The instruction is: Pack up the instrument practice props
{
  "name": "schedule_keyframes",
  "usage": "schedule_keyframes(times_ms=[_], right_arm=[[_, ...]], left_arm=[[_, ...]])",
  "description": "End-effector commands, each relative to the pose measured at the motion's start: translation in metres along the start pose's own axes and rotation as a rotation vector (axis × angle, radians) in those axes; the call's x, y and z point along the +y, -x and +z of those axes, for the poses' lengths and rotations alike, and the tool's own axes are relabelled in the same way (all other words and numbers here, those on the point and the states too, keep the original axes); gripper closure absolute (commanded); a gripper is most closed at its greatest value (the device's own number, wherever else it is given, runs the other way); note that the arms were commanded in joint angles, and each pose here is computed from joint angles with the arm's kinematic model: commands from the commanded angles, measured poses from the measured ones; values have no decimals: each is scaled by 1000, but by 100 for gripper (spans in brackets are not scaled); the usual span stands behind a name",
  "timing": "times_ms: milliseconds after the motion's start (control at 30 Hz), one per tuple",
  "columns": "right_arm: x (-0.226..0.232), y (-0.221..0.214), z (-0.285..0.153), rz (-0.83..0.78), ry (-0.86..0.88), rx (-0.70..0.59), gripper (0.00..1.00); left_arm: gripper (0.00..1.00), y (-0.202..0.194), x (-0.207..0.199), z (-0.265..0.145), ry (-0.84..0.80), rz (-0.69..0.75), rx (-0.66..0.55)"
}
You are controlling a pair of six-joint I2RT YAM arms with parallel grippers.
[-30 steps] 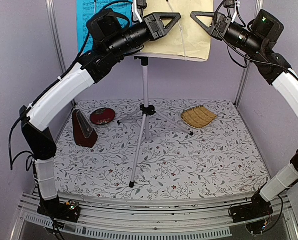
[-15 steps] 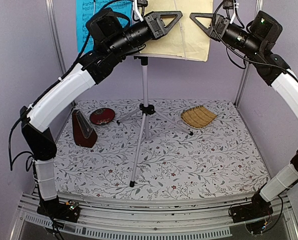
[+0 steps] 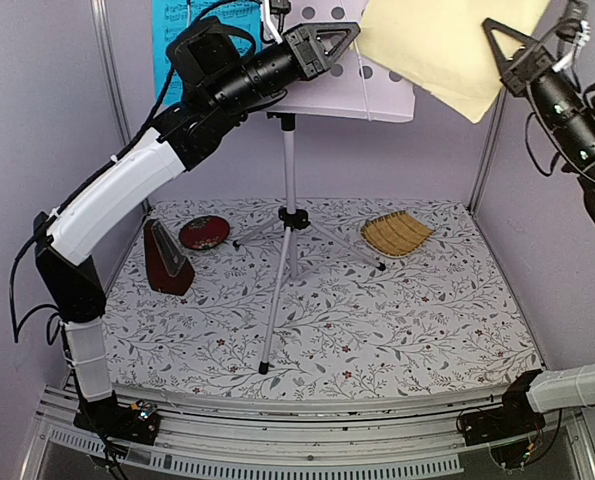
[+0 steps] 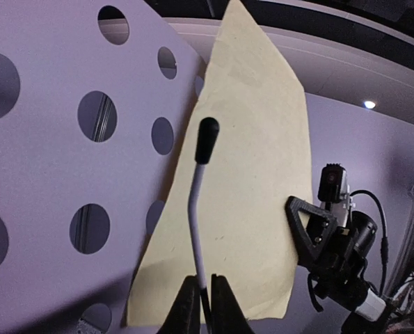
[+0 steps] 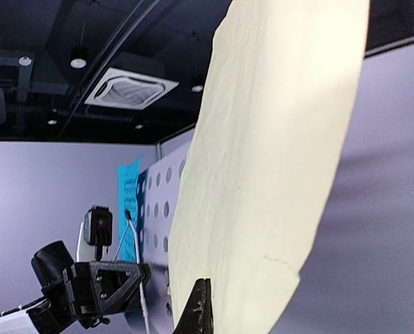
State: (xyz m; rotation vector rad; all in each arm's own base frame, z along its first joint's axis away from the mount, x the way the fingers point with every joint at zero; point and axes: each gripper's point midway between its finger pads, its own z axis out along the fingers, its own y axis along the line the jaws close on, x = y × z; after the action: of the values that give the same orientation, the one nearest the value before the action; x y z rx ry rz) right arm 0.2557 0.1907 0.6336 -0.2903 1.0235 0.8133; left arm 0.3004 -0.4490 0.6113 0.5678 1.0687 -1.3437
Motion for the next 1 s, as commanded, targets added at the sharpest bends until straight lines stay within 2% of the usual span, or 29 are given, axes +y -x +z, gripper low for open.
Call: schedule_keyframes(times_ms=[0, 100, 233, 367, 467, 733, 967], right_arm=[[-22, 41, -38, -86, -188, -161, 99], [-31, 41, -54, -112, -251, -161, 99], [-49, 21, -64, -150, -351, -80, 99], [-75, -20, -81, -180, -477, 47, 99], [-93, -62, -97, -187, -554, 153, 99], [-141, -205, -153, -129, -708, 516, 99], [-187, -281, -193, 12, -791, 733, 99]], left_arm=[[86, 5, 4, -7, 42, 24, 3], [79, 6, 2, -10, 40, 29, 4], [55, 4, -1, -14, 33, 32, 18], [33, 1, -10, -22, -1, 31, 40], [24, -9, -19, -31, -44, 26, 77], [15, -29, -49, -74, -153, 31, 157], [11, -49, -55, -124, -122, 59, 179]])
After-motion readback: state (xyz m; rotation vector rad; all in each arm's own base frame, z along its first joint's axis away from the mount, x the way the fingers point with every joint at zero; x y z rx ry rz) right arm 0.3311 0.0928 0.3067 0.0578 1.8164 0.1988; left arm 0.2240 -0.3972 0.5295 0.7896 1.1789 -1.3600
